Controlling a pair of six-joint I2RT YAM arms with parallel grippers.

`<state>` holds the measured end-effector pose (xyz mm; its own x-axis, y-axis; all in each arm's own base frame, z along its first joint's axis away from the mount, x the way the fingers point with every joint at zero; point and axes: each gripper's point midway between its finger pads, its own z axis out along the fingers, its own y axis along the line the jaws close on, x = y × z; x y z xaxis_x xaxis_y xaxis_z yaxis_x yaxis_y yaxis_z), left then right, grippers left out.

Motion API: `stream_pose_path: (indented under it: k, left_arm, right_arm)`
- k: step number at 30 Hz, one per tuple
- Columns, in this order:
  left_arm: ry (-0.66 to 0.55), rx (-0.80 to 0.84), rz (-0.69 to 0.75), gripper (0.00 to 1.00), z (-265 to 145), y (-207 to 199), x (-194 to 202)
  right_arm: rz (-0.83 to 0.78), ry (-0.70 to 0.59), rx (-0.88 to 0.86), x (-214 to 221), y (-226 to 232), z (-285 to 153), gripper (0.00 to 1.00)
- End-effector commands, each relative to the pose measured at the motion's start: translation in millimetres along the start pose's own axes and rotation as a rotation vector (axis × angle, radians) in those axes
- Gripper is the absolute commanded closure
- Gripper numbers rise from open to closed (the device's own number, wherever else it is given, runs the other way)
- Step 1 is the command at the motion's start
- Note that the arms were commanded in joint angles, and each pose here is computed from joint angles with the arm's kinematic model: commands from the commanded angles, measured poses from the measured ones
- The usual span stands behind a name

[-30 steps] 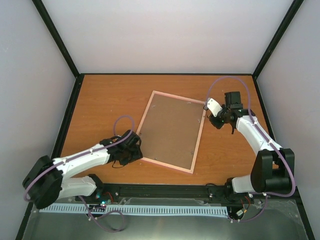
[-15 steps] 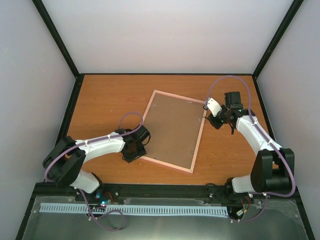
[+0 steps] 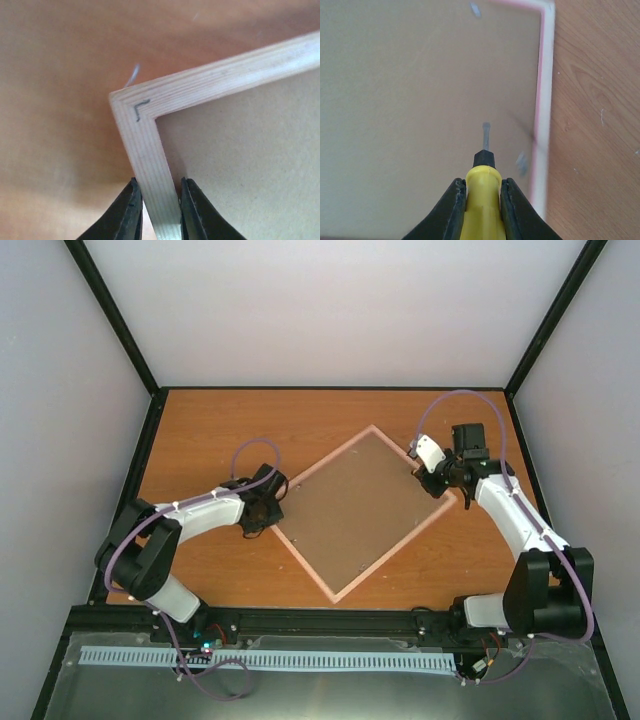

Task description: Take the photo out of the frame

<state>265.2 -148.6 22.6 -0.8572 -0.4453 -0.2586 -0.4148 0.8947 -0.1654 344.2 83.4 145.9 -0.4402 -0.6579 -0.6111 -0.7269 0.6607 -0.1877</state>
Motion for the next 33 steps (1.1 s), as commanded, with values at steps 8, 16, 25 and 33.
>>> stream_pose_path:
  k: [8,16,25,33]
  left_arm:
    - [-0.057,0.1,0.482,0.93,26.3,-30.7,-31.2]
    - [-0.153,0.167,0.533,0.98,13.5,-62.5,-56.9]
    - [-0.212,0.237,0.511,0.41,-28.2,-75.1,-68.0]
    - [-0.085,0.305,0.488,0.42,-40.0,-50.4,5.5]
  right_arm:
    - [-0.007,-0.056,0.021,-18.7,-0.2,-27.5,0.97]
    - [0.024,-0.11,-0.059,-28.9,15.4,-35.3,0.97]
    - [0.062,-0.198,-0.176,-48.9,35.3,-42.7,0.97]
    - [0.051,-0.241,-0.263,-76.8,58.6,-35.3,0.97]
